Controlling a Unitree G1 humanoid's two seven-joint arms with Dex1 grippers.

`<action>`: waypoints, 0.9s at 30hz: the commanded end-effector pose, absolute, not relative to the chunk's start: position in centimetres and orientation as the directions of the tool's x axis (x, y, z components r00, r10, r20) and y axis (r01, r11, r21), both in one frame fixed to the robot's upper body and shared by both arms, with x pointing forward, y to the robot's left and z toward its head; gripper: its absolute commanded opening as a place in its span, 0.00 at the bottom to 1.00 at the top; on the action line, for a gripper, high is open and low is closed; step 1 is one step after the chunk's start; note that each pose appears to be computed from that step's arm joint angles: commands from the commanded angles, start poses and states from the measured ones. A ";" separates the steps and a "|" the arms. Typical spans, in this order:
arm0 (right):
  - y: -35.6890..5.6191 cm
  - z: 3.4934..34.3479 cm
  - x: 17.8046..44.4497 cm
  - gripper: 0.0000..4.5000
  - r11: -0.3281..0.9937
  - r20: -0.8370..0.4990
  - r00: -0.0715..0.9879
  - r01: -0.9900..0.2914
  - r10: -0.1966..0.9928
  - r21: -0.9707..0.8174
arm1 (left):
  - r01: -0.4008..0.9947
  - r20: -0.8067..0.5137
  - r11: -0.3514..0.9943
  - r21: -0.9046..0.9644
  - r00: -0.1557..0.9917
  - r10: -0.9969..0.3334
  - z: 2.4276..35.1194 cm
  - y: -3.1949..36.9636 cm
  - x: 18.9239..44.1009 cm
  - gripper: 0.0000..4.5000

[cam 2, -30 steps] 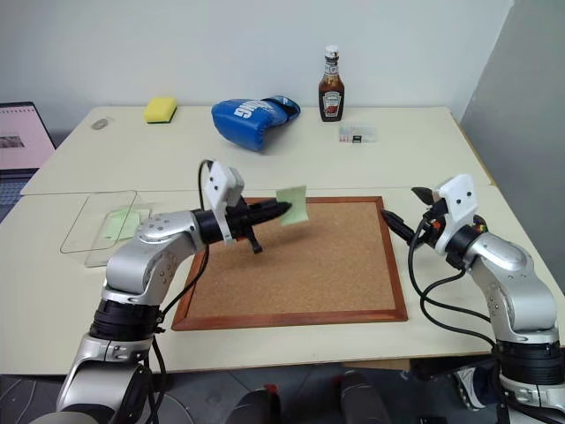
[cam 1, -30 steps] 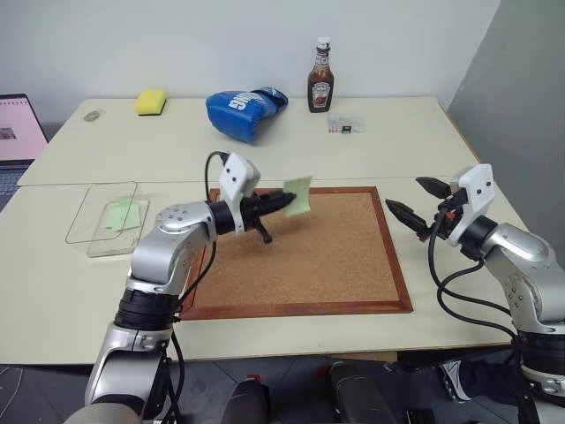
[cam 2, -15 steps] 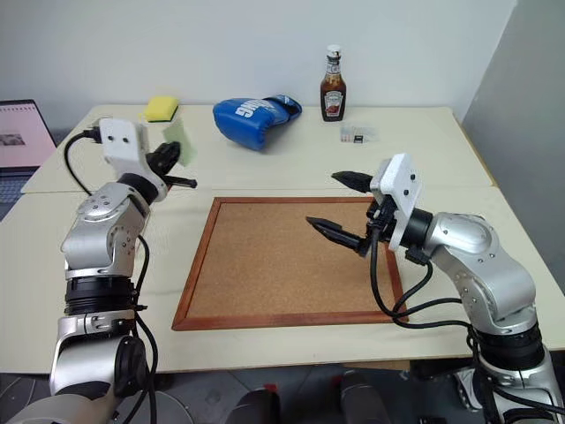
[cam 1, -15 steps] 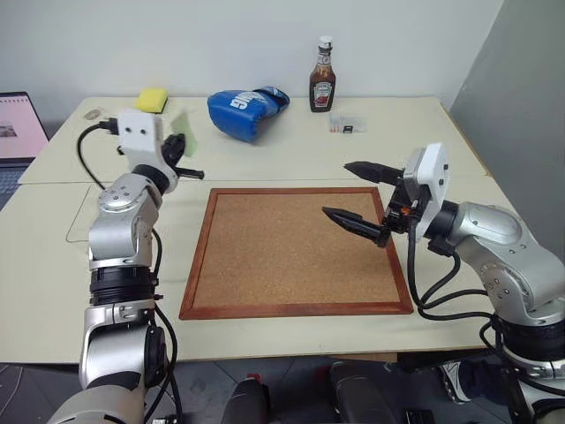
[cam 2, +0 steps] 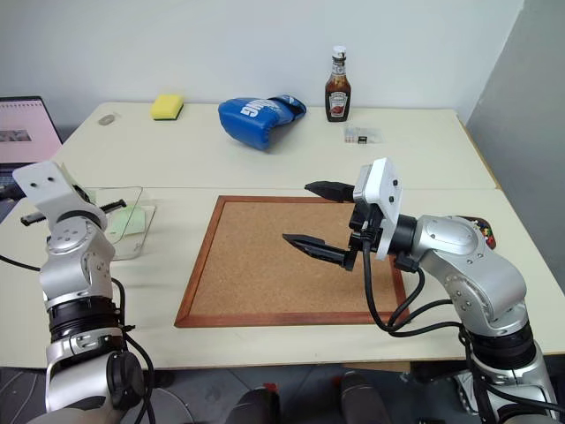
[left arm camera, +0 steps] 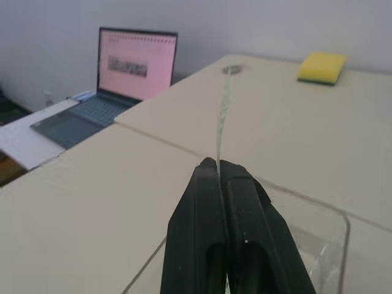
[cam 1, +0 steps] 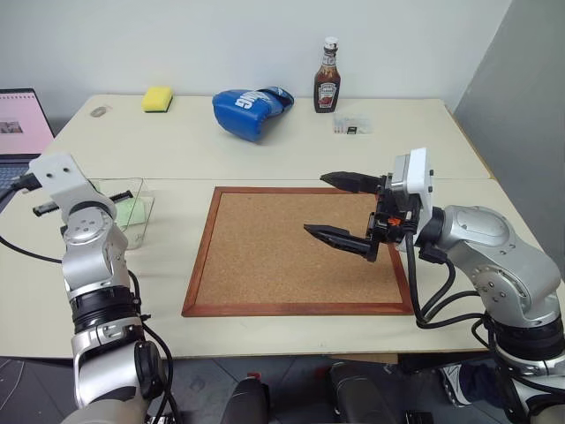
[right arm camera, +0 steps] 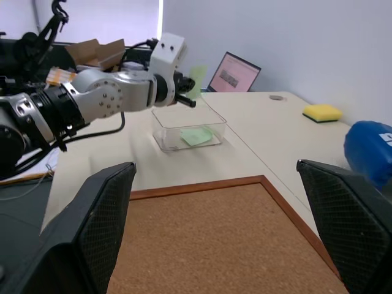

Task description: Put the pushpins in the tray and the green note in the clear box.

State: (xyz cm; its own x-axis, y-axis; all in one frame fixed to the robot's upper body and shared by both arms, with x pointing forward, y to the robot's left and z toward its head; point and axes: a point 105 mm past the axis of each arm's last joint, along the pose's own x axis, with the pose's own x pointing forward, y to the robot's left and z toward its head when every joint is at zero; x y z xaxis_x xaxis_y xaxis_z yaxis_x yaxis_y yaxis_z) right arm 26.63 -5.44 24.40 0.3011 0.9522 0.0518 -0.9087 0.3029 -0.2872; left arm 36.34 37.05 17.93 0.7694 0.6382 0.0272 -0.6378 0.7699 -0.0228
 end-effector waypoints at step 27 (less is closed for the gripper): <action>-6.7 25.3 28.3 1.00 0.474 0.104 0.466 -0.831 0.879 -0.292 | -0.403 0.234 0.914 0.049 0.894 0.382 22.9 30.2 38.2 0.93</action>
State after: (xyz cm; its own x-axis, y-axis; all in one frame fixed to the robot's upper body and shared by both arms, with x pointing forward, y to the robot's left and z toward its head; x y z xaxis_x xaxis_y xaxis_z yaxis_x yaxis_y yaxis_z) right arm 27.52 -5.81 24.48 0.3778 0.9240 0.0594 -0.8849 0.3792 -0.2705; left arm 37.63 33.64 18.56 0.8492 0.5247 0.0596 -0.5245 0.8512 -0.0205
